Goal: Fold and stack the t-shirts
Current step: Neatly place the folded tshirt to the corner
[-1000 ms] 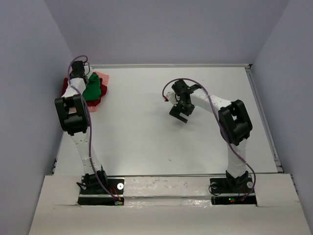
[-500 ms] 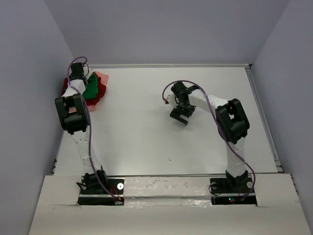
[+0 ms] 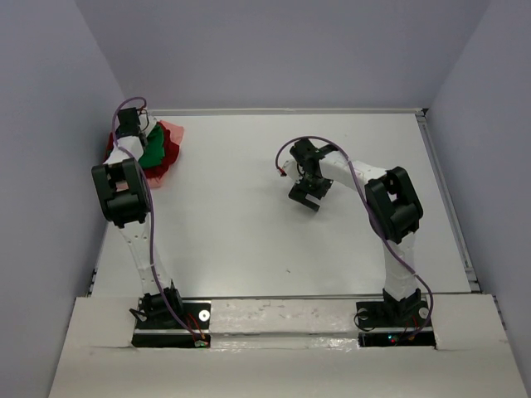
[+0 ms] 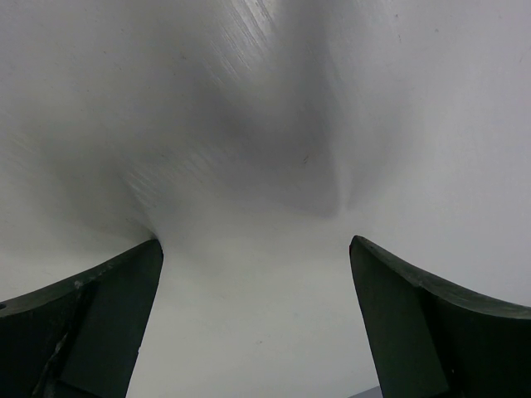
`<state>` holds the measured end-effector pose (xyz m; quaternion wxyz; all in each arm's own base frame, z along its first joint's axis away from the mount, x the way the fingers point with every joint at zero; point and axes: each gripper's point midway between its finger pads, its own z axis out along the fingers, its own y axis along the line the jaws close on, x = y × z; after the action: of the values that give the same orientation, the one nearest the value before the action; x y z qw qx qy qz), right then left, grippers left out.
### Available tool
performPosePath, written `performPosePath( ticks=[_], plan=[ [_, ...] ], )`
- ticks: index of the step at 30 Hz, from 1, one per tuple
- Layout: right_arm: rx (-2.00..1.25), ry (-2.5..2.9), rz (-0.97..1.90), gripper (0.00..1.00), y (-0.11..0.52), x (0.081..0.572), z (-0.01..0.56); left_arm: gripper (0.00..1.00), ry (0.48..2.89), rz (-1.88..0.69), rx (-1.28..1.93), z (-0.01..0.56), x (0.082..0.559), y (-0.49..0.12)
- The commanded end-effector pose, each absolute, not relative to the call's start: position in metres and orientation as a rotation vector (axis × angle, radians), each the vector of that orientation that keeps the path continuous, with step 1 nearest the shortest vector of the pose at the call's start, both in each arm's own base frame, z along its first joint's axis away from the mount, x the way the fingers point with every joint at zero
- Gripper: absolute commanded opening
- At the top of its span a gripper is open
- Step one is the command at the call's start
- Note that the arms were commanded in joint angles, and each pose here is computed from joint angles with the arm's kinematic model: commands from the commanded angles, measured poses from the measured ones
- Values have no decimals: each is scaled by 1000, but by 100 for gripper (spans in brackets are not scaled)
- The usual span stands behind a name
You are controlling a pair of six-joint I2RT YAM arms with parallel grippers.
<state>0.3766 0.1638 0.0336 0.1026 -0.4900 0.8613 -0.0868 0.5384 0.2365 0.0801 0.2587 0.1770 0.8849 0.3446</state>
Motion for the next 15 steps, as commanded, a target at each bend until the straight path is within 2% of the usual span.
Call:
performPosePath(
  ticks=[1,8,10,13,15],
  plan=[
    [-1419,2527,-277,100,160,382,47,8,2456,939,419,66,524,263],
    [-1434,2536,-286,100,157,378,43,8,2392,959,352,114,529,265],
    [-1435,2537,-284,100,157,378,43,16,2365,976,338,133,530,266],
    [-1440,2539,-276,100,157,376,42,18,2333,1010,317,155,531,269],
    [-1442,2541,-276,100,157,375,42,30,2315,1020,299,166,529,270]
  ],
)
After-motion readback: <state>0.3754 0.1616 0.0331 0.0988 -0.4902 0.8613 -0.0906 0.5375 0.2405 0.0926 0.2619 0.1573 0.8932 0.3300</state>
